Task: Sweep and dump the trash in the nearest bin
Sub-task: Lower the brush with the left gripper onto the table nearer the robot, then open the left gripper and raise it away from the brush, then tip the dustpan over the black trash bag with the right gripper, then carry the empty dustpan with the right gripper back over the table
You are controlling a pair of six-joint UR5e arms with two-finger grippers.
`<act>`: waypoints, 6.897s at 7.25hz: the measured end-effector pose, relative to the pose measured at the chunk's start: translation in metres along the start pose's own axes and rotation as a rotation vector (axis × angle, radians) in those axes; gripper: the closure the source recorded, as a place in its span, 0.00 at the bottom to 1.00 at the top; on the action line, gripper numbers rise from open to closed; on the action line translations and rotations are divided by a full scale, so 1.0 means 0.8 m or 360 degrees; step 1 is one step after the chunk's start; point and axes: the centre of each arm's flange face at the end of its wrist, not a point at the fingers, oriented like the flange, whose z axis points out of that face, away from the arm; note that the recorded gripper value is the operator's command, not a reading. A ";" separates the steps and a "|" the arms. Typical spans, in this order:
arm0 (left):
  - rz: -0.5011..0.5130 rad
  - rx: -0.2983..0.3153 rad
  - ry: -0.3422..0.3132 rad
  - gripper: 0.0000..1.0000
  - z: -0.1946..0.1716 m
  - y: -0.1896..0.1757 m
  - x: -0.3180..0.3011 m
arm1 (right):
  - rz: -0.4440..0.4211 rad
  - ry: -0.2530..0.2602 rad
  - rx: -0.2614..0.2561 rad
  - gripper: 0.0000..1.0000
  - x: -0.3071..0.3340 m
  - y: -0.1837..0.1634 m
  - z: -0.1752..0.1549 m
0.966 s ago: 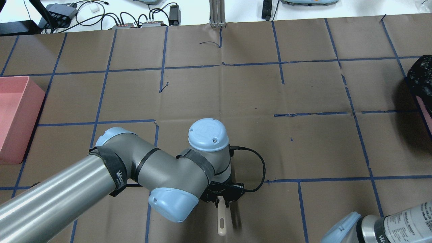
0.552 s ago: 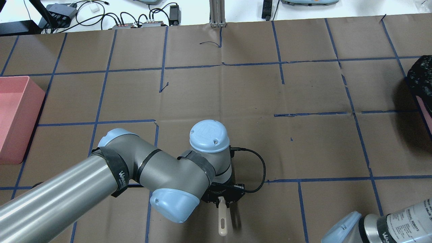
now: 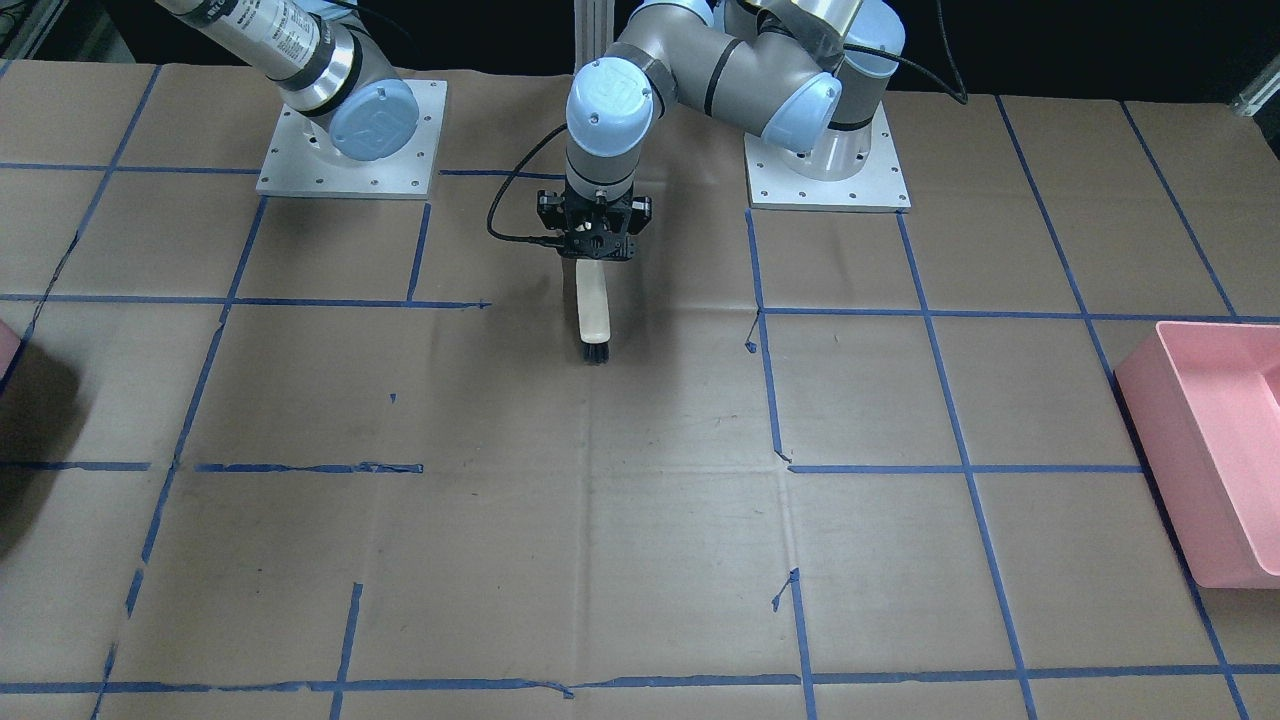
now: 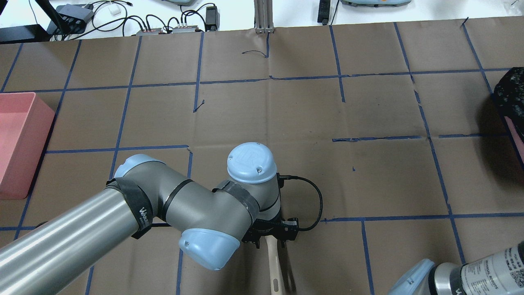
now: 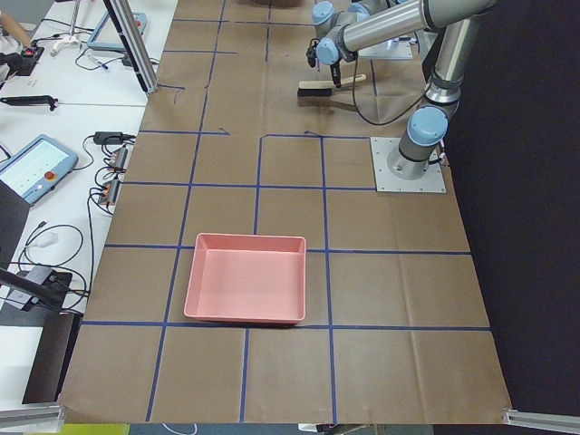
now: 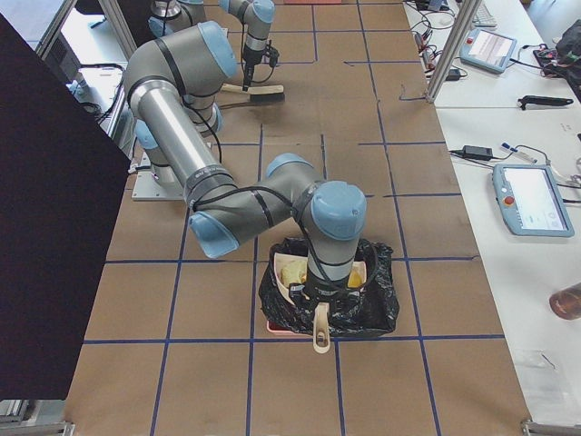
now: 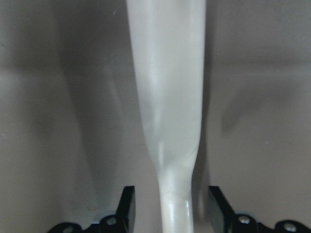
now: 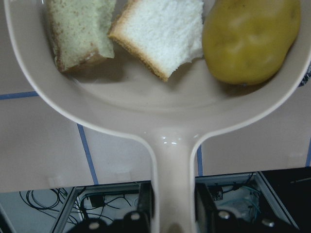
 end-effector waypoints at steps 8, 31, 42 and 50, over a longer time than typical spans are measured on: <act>0.0150 0.0576 -0.0015 0.01 -0.360 -0.120 -0.159 | -0.0016 -0.0025 -0.0441 1.00 0.014 -0.048 -0.019; -0.0050 0.0468 -0.0036 0.00 -0.395 -0.091 -0.235 | 0.0164 0.0351 -0.1172 1.00 0.004 -0.191 -0.048; -0.0032 0.0473 -0.0049 0.00 -0.394 -0.091 -0.234 | 0.0797 0.0282 0.0087 1.00 -0.064 -0.292 -0.165; -0.0038 0.0491 -0.0105 0.00 -0.394 -0.085 -0.240 | 0.1718 -0.0181 0.0493 1.00 -0.030 -0.602 -0.226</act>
